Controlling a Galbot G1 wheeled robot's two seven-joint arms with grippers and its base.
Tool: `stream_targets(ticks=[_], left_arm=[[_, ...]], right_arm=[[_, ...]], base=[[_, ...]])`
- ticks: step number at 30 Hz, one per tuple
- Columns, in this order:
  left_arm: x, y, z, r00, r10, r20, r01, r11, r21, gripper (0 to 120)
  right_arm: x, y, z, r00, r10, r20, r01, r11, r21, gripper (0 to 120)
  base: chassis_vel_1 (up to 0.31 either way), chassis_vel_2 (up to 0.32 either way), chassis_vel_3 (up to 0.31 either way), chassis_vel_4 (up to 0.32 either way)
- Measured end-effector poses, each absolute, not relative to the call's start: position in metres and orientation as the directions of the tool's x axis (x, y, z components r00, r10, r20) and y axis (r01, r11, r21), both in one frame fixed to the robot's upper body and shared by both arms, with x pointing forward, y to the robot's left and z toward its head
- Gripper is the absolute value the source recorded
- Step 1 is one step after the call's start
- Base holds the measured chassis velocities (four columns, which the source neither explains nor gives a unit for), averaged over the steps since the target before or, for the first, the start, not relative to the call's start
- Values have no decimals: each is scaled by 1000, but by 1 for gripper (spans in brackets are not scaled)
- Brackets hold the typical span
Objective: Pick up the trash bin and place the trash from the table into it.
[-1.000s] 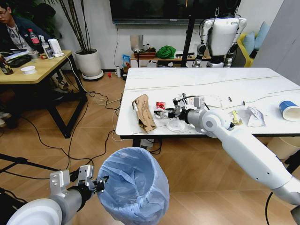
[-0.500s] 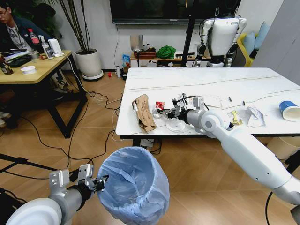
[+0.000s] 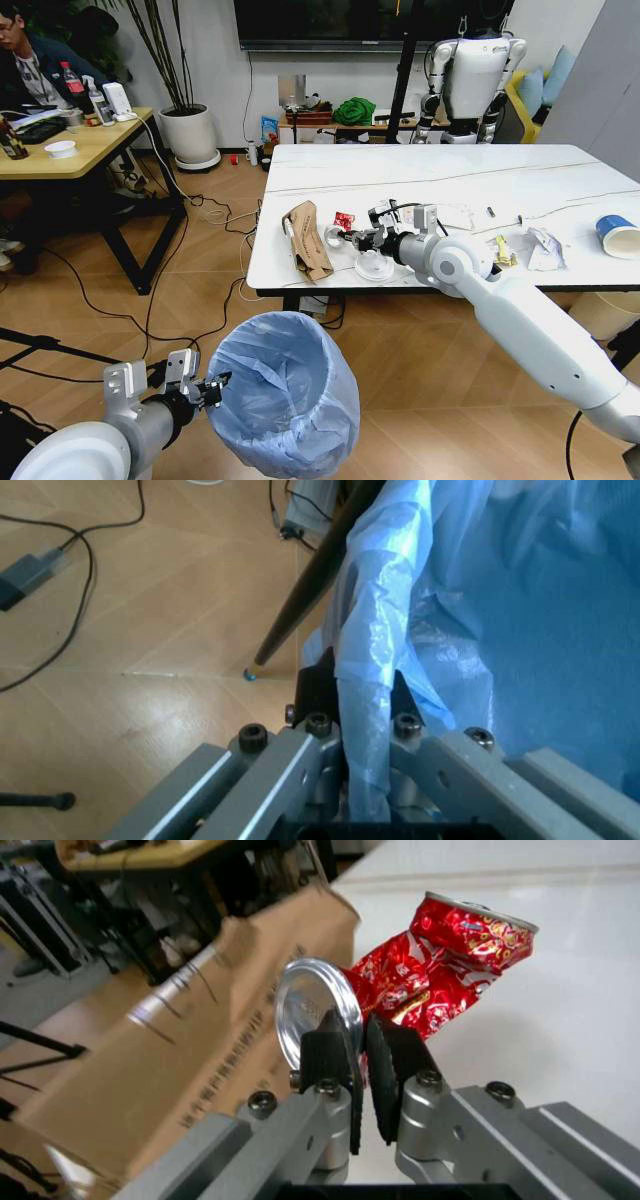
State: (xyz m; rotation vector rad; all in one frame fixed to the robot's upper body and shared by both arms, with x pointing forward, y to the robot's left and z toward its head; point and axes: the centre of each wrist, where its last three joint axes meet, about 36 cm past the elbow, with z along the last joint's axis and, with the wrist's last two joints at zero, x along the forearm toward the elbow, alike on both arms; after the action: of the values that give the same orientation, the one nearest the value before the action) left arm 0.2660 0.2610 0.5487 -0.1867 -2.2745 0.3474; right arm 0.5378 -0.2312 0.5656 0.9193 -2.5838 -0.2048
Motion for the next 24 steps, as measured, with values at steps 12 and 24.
stream_targets(ticks=[12, 24], left_arm=[[269, 258, 551, -673, 230, 703, 16, 955, -297, 0], [272, 253, 552, -670, 247, 700, 45, 955, -293, 0]], right_arm=[[463, -224, 623, -667, -729, 156, -679, 680, 278, 2], [389, -215, 633, -514, -850, 113, -815, 525, 243, 2]], base=[[0, 0, 0, 0], [0, 0, 0, 0]])
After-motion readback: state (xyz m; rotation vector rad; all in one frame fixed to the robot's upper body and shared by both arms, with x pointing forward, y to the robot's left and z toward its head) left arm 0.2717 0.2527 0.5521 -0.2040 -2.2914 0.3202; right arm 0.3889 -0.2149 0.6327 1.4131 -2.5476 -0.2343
